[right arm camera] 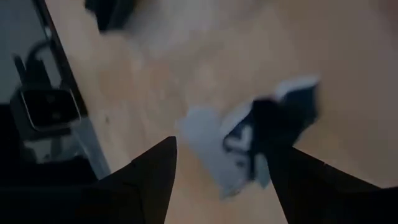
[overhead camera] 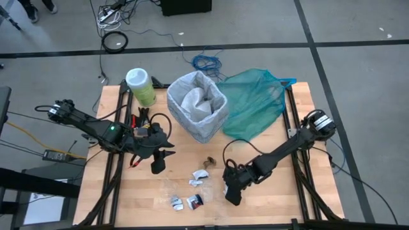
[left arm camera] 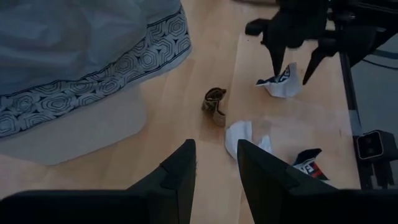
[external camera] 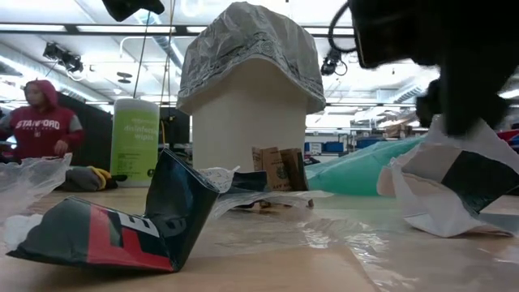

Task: Place trash/remove bag and relplace
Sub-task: Put the dark blue paper into the trash bin

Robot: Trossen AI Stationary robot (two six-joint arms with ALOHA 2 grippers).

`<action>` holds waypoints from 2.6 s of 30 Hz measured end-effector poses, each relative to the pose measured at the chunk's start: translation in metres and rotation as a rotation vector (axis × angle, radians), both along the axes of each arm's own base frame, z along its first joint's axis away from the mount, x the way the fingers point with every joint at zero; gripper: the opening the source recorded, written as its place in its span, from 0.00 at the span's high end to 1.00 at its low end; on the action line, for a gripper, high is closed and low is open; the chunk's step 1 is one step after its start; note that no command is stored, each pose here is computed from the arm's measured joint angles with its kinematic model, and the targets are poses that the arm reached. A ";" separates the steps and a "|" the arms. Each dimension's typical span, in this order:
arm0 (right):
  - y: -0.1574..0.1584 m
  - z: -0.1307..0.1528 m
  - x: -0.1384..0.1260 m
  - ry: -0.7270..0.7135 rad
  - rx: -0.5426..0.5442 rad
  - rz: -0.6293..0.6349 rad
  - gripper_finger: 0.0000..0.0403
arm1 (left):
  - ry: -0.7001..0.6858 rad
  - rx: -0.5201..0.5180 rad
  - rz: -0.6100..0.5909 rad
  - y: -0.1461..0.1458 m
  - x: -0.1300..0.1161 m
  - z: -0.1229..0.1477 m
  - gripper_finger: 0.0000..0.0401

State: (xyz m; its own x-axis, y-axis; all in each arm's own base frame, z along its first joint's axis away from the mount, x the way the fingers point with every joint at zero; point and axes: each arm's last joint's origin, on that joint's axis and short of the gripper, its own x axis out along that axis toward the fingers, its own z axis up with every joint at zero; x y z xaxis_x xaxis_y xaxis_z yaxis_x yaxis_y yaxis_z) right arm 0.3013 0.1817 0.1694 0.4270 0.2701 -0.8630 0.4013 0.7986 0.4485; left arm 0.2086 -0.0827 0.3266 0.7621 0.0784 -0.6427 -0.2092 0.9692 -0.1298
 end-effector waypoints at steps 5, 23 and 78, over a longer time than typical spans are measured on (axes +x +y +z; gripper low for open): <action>0.005 -0.025 -0.001 0.133 0.014 -0.040 0.54 | -0.001 -0.002 -0.001 0.000 0.000 0.000 0.68; -0.017 0.045 -0.009 -0.085 0.073 -0.235 1.00 | 0.005 0.001 -0.008 0.000 0.000 0.000 0.68; -0.255 0.251 0.068 -0.416 -0.551 -0.067 0.48 | -0.599 -0.008 -0.048 0.040 -0.084 0.085 0.68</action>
State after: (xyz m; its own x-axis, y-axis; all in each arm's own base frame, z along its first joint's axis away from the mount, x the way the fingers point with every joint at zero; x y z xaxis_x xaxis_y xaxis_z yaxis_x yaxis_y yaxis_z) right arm 0.3694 -0.0728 0.4209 0.7527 -0.1990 -0.6276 0.3403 0.9336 0.1121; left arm 0.1246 -0.0429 0.4120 0.9944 0.0320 -0.1009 -0.0536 0.9742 -0.2191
